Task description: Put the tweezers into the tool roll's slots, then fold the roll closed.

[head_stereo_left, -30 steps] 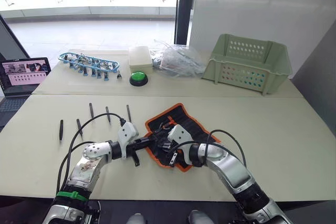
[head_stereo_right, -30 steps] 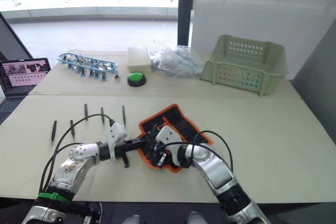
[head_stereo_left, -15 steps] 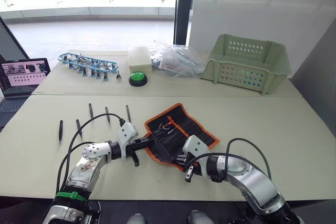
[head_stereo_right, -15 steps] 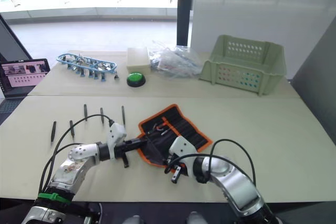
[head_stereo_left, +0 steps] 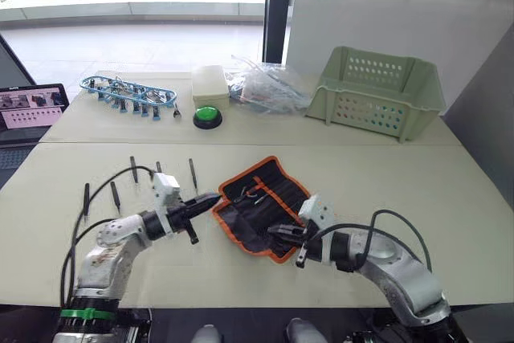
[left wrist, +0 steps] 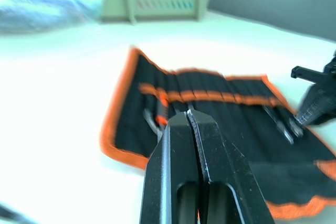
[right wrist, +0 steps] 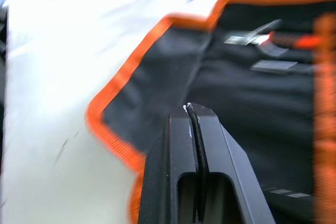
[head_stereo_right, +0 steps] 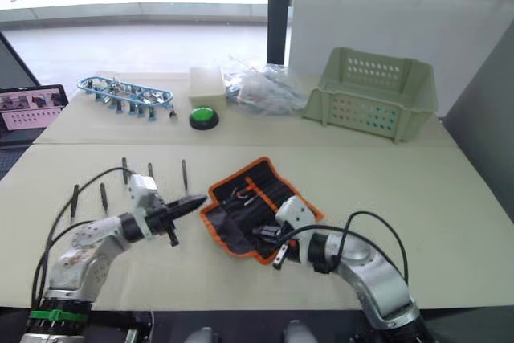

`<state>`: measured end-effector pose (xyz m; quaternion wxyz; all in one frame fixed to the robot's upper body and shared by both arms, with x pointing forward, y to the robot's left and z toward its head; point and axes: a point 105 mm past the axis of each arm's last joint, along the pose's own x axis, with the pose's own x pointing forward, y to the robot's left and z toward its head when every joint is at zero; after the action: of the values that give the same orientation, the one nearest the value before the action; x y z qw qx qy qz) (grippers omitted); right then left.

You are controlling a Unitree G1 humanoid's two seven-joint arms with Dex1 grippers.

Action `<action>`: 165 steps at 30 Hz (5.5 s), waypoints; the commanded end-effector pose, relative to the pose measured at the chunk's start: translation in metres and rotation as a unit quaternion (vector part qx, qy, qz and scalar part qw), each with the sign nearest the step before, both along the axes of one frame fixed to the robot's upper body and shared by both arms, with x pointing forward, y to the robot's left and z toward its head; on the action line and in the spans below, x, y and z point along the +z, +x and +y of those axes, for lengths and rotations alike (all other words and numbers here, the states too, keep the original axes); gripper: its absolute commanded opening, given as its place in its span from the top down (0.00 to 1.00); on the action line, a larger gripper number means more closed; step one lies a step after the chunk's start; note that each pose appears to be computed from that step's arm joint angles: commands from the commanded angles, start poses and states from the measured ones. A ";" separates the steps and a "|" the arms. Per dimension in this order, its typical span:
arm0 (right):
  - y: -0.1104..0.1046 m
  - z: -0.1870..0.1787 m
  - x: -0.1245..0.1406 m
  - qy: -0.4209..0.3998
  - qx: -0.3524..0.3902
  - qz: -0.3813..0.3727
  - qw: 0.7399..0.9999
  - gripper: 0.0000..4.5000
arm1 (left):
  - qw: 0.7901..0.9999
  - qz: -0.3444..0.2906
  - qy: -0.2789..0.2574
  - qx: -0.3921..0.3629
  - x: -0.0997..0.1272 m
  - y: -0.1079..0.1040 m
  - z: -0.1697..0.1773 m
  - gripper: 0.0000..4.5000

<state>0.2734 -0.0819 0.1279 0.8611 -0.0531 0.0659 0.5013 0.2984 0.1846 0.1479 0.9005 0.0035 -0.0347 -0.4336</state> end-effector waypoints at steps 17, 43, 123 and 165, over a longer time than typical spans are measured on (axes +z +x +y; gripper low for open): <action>-0.021 -0.215 -0.016 0.025 -0.334 -0.040 0.941 0.00 | 0.913 0.071 0.084 0.393 -0.019 -0.121 0.223 0.01; -0.035 -0.100 0.024 -0.034 0.096 -0.039 0.994 0.00 | 0.826 0.107 -0.039 0.552 -0.048 -0.124 0.195 0.01; 0.012 -0.070 0.006 0.001 -0.061 -0.027 0.998 0.63 | 0.988 0.107 0.101 0.037 0.031 -0.007 -0.050 1.00; 0.003 -0.038 -0.073 -0.054 -0.180 0.084 0.979 0.99 | 0.931 0.185 0.313 -0.041 -0.013 0.023 -0.102 1.00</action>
<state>0.2849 -0.1198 0.0788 0.9316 -0.0553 0.1204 0.3384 0.3160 0.0848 0.1272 0.8209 0.1889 0.2872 -0.4560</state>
